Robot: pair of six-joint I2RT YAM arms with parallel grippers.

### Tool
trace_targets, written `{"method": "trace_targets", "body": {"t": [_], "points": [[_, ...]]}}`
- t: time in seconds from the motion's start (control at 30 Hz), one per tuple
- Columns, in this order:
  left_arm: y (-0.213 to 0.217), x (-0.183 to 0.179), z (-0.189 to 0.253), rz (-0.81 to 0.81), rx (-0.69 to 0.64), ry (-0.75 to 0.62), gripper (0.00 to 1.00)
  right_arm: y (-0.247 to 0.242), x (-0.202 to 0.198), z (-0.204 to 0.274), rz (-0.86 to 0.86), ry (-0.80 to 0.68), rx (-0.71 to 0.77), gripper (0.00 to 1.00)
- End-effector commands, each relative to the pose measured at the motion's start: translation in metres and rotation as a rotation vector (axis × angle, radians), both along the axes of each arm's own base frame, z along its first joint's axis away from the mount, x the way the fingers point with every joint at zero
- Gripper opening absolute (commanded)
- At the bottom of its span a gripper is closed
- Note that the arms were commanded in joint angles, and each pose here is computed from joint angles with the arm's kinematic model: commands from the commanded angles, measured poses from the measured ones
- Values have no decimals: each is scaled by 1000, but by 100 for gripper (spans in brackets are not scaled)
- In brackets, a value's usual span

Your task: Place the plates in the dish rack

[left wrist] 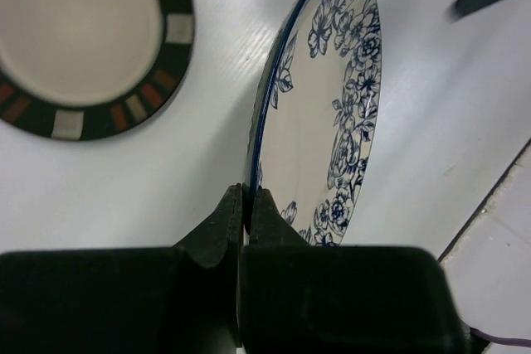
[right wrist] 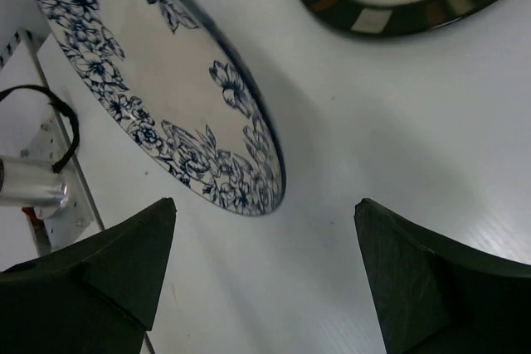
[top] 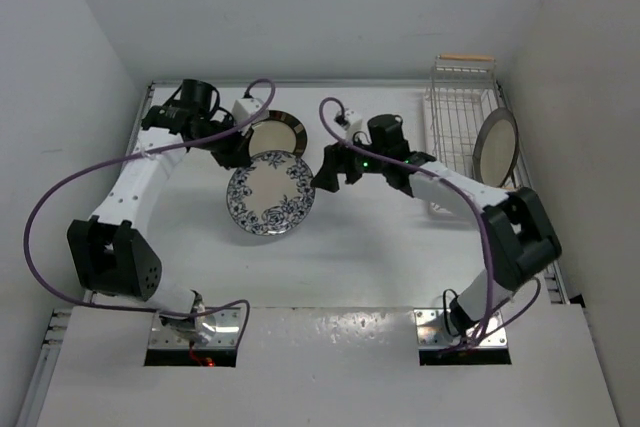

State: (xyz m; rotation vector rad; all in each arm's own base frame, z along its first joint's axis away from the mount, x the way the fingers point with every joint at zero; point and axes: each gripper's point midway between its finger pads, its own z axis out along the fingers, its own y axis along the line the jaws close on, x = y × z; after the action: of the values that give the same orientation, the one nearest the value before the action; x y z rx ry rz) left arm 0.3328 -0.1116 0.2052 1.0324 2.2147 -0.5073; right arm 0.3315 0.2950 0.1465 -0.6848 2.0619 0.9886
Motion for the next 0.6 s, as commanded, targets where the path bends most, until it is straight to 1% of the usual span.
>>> {"method": "trace_targets", "body": {"t": [0.0,0.1,0.17,0.2,0.23,0.3,0.33,0.4,0.43,0.47,0.5,0.53,0.57], "points": [[-28,-9,33,-77,-89,-99,0,42,12,42,60,-90,148,87],[-35,-17,44,-100,-124,-112,0,60,15,32,81,-74,171,86],[-36,-20,50,-107,-134,-129,0,72,12,23,97,-41,174,77],[-38,-21,51,-112,-141,-127,0,75,12,22,104,-33,180,69],[-38,-21,51,-112,-141,-127,0,78,11,16,117,-14,187,55],[-37,-20,55,-105,-155,-130,0,83,4,18,136,22,220,38],[-37,-20,55,-105,-155,-130,0,84,3,22,136,35,245,20],[-35,-18,57,-89,-151,-132,0,82,4,22,125,47,252,7],[-28,-10,60,-46,-128,-151,0,78,6,29,101,43,261,0],[-25,-7,59,-19,-117,-153,1,73,10,32,84,36,261,0],[-19,-2,57,24,-108,-138,6,69,11,43,73,13,272,0],[-11,6,54,65,-84,-139,24,63,14,48,32,-4,261,0],[-9,10,59,84,-82,-156,35,56,17,61,12,-40,263,0]]}}
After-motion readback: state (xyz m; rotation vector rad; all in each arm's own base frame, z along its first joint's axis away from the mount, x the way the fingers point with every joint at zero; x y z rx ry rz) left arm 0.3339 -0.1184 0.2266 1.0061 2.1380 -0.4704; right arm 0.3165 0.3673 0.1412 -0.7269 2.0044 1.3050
